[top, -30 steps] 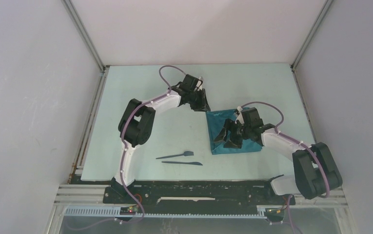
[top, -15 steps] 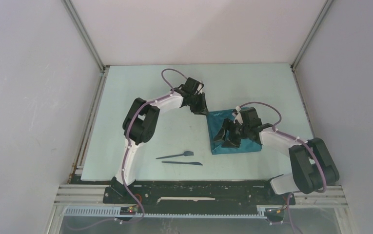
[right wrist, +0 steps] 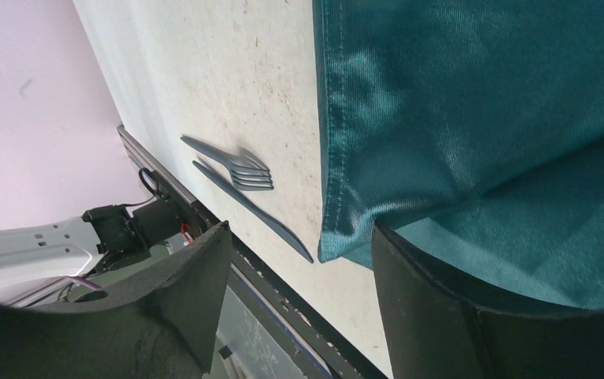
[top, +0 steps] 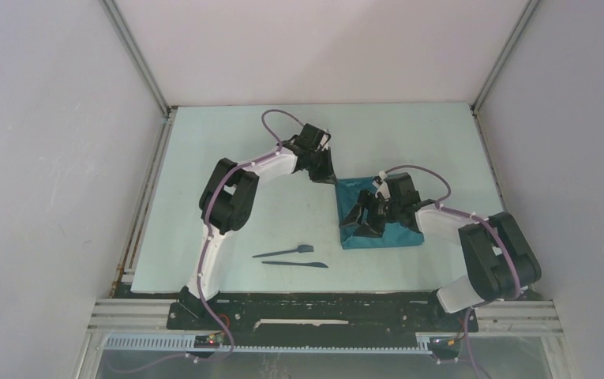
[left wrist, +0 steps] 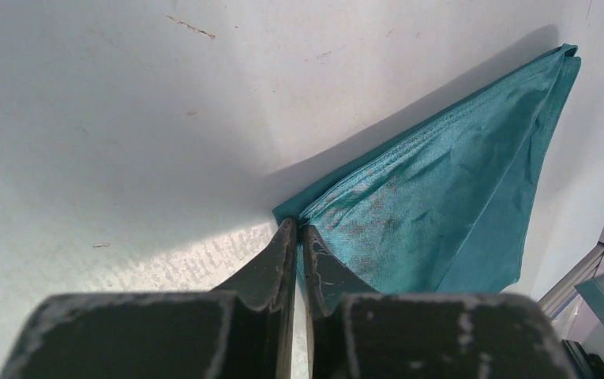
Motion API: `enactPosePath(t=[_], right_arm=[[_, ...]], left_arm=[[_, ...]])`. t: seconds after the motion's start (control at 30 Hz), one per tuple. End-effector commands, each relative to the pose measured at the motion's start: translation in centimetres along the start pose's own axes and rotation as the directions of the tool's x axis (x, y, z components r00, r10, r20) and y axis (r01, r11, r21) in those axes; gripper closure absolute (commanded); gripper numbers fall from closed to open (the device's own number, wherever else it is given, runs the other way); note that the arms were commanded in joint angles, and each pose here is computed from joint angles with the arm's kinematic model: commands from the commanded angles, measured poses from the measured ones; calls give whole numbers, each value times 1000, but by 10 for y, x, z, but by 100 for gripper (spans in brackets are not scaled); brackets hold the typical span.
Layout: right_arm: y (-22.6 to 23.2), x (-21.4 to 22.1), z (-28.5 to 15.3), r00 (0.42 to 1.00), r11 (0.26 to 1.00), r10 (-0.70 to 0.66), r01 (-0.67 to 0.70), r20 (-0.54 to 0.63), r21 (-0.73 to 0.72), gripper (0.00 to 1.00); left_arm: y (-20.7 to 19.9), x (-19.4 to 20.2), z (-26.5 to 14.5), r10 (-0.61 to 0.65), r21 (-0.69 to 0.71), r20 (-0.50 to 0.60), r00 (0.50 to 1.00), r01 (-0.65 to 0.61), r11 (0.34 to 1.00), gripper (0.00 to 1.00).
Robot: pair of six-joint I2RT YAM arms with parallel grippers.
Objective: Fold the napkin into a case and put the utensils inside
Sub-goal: Smooth out the upper triangle-folded napkin at the center of the board.
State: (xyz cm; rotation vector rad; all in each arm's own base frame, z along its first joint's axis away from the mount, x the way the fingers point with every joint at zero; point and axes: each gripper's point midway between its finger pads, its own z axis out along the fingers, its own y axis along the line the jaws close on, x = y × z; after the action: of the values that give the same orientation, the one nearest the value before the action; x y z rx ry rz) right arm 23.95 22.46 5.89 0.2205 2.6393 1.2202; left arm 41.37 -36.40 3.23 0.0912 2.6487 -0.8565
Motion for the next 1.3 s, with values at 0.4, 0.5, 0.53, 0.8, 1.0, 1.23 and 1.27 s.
enactPosePath(t=[0.4, 0.5, 0.53, 0.8, 1.0, 1.23, 1.27], right_arm=[[14, 3, 23, 999, 997, -9, 6, -44, -82, 29], [12, 3, 23, 999, 997, -8, 5, -44, -77, 30], [11, 4, 23, 999, 998, -7, 4, -48, -70, 30], [12, 2, 20, 999, 998, -21, 19, -33, -63, 30], [10, 4, 21, 999, 998, -16, 13, -45, -62, 30], [17, 5, 14, 999, 997, -23, 20, -40, -70, 30], [20, 5, 12, 999, 997, -29, 26, -36, -76, 30]], left_arm=[[-17, -11, -16, 24, 21, 46, 999, -25, 999, 74], [-26, -13, -35, 33, 31, 67, 997, -35, 999, 59], [-27, -12, -42, 35, 28, 76, 996, -38, 999, 56], [-34, 37, -53, -5, 83, 21, 1000, 3, 997, 58], [-48, 57, -38, 22, 132, -11, 1000, -21, 991, 51], [-41, 64, -22, 24, 91, -13, 1000, -23, 996, 63], [-37, 65, -21, 22, 79, -13, 1000, -21, 997, 68]])
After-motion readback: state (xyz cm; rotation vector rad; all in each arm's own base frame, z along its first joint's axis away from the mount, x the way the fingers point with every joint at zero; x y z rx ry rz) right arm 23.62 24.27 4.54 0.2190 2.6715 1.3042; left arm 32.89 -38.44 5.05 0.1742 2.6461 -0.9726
